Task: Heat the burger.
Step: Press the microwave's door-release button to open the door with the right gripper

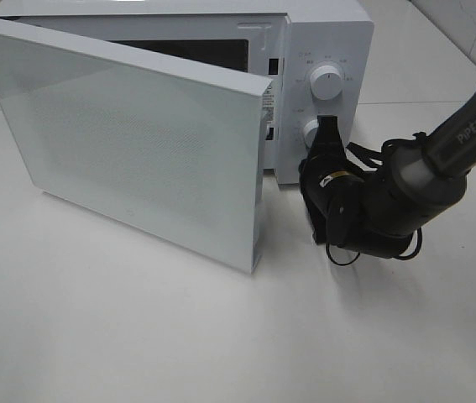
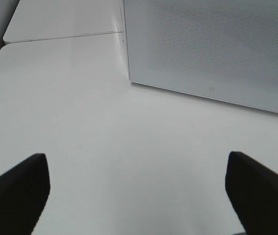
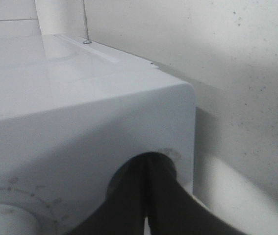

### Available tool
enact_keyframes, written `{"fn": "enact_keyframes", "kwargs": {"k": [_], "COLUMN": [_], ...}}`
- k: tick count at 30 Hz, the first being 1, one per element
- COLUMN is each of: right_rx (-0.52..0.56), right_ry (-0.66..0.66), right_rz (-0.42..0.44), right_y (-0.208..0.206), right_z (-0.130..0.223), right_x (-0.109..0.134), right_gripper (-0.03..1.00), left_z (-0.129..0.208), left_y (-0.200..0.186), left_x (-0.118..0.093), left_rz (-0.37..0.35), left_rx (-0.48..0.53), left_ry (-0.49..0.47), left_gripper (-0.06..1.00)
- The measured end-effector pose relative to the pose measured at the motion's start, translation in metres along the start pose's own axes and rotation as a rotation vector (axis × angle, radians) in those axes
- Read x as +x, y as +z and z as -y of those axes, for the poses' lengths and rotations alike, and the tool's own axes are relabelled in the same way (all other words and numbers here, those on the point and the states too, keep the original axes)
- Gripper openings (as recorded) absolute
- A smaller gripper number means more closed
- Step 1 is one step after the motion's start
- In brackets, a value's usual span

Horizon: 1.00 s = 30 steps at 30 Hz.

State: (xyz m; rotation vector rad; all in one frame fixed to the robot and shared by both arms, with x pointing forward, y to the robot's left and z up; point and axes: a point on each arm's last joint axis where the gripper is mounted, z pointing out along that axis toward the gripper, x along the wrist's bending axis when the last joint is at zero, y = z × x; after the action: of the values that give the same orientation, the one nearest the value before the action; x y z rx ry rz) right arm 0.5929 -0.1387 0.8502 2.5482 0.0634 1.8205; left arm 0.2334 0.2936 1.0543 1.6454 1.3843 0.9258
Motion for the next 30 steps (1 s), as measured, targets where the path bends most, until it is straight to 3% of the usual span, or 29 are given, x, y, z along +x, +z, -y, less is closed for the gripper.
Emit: {"fn": "enact_keyframes", "kwargs": {"k": [18, 24, 30], "right_rx": [0.004, 0.022, 0.052], "right_ry": [0.0, -0.03, -0.017], "right_rz": [-0.001, -0.038, -0.01], "right_y": [-0.001, -0.008, -0.015], "right_z": [0.003, 0.002, -0.002], "right_x": [0.0, 0.002, 0.004], "right_gripper": [0.01, 0.01, 0.01], "left_z": [0.0, 0.0, 0.0], "left_y": [0.0, 0.0, 0.0], "left_x": [0.0, 0.0, 0.0], "left_rz": [0.0, 0.0, -0.001], "left_rx": [0.0, 0.0, 0.0], "left_ry": [0.0, 0.0, 0.001], "left_gripper": [0.89, 0.89, 0.89]}}
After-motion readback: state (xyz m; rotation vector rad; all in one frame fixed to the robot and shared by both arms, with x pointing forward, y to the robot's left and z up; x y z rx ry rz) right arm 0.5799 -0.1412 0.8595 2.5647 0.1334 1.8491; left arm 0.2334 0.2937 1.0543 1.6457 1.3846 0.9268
